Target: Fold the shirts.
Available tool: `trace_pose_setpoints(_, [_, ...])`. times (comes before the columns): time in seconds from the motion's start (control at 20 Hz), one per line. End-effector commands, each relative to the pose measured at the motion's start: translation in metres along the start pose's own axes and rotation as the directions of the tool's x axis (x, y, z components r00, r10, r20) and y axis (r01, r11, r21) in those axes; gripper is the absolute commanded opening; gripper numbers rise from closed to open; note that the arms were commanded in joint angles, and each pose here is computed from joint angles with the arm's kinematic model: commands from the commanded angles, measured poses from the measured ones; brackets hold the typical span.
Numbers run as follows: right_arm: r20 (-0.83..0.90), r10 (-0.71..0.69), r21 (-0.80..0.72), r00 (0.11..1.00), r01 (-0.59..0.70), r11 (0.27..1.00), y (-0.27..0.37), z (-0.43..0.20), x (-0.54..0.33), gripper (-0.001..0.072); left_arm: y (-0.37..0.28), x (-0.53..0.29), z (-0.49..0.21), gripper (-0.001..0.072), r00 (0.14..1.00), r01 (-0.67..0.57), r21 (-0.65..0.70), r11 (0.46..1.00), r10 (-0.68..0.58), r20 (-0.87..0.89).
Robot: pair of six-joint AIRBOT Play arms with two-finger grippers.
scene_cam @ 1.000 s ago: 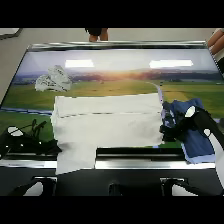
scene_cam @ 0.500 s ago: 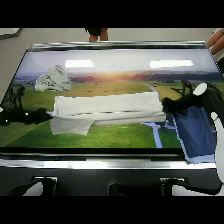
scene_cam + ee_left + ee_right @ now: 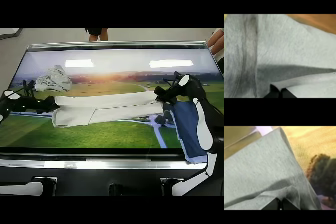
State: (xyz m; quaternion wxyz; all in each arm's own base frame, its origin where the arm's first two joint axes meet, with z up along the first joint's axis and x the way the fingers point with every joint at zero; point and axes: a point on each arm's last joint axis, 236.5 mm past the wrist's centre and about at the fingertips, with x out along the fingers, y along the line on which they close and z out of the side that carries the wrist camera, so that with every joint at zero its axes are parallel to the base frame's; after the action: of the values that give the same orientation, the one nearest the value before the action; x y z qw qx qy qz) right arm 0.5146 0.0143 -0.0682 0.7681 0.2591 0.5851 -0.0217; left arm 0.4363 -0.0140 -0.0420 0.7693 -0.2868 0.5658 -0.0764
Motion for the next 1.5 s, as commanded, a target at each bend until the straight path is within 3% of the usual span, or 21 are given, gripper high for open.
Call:
trace_pose_setpoints(0.0, [-0.032,0.013,0.034,0.999,-0.012,0.999,0.001,-0.003,0.017,0.0112,0.007,0.028,-0.001,0.0059,0.999,0.004,-0.03,1.0,-0.005,-0.035])
trace_pose_setpoints(0.05, [-0.031,0.015,0.034,0.999,-0.014,0.999,0.001,-0.003,0.013,0.0227,0.004,0.027,0.001,0.0227,1.0,0.009,-0.03,1.0,-0.01,-0.028])
trace_pose_setpoints(0.1, [-0.034,0.016,0.011,0.999,-0.016,1.0,0.0,-0.003,0.006,0.0448,0.003,0.023,0.005,0.0441,1.0,0.012,-0.024,1.0,-0.012,-0.02])
trace_pose_setpoints(0.15, [-0.04,0.016,-0.034,0.999,-0.017,0.999,-0.003,-0.003,-0.004,0.0686,0.0,0.015,0.011,0.0501,1.0,0.019,-0.011,1.0,-0.019,-0.015])
trace_pose_setpoints(0.35, [-0.062,-0.013,-0.023,0.998,0.012,1.0,-0.034,-0.001,-0.02,0.0711,-0.023,-0.02,0.028,0.05,0.998,0.052,0.063,0.997,-0.054,0.027])
trace_pose_setpoints(0.65, [-0.111,0.012,-0.018,0.994,-0.014,1.0,-0.021,-0.014,0.015,0.0708,-0.067,-0.047,0.029,0.0499,0.99,0.104,0.129,0.986,-0.115,0.086])
trace_pose_setpoints(0.8, [-0.174,0.019,0.042,0.985,-0.012,0.999,-0.02,-0.029,0.024,0.0671,-0.087,-0.052,0.023,0.0499,0.987,0.116,0.171,0.978,-0.133,0.089])
trace_pose_setpoints(0.85, [-0.192,0.041,0.056,0.98,-0.03,0.998,-0.016,-0.033,0.026,0.0581,-0.093,-0.051,0.02,0.0499,0.987,0.121,0.184,0.976,-0.137,0.081])
trace_pose_setpoints(0.95, [-0.203,0.095,0.084,0.975,-0.08,0.993,-0.003,-0.036,0.023,0.0184,-0.107,-0.044,0.011,0.0497,0.988,0.131,0.212,0.968,-0.147,0.057])
trace_pose_setpoints(1.0, [-0.197,0.136,0.088,0.971,-0.121,0.989,0.008,-0.034,0.018,0.0054,-0.116,-0.039,0.005,0.048,0.988,0.139,0.231,0.963,-0.152,0.039])
trace_pose_setpoints(1.15, [-0.125,0.268,0.004,0.955,-0.27,0.963,0.05,-0.021,-0.023,0.0054,-0.148,-0.012,-0.019,0.0175,0.986,0.167,0.292,0.942,-0.166,-0.027])
trace_pose_setpoints(1.25, [-0.105,0.351,-0.041,0.93,-0.357,0.933,0.083,-0.025,-0.069,0.0054,-0.175,0.021,-0.041,0.0033,0.983,0.183,0.323,0.928,-0.172,-0.062])
trace_pose_setpoints(1.45, [-0.1,0.416,-0.214,0.904,-0.428,0.878,0.14,-0.062,-0.159,0.0054,-0.237,0.098,-0.097,0.0036,0.955,0.285,0.231,0.93,-0.255,-0.15])
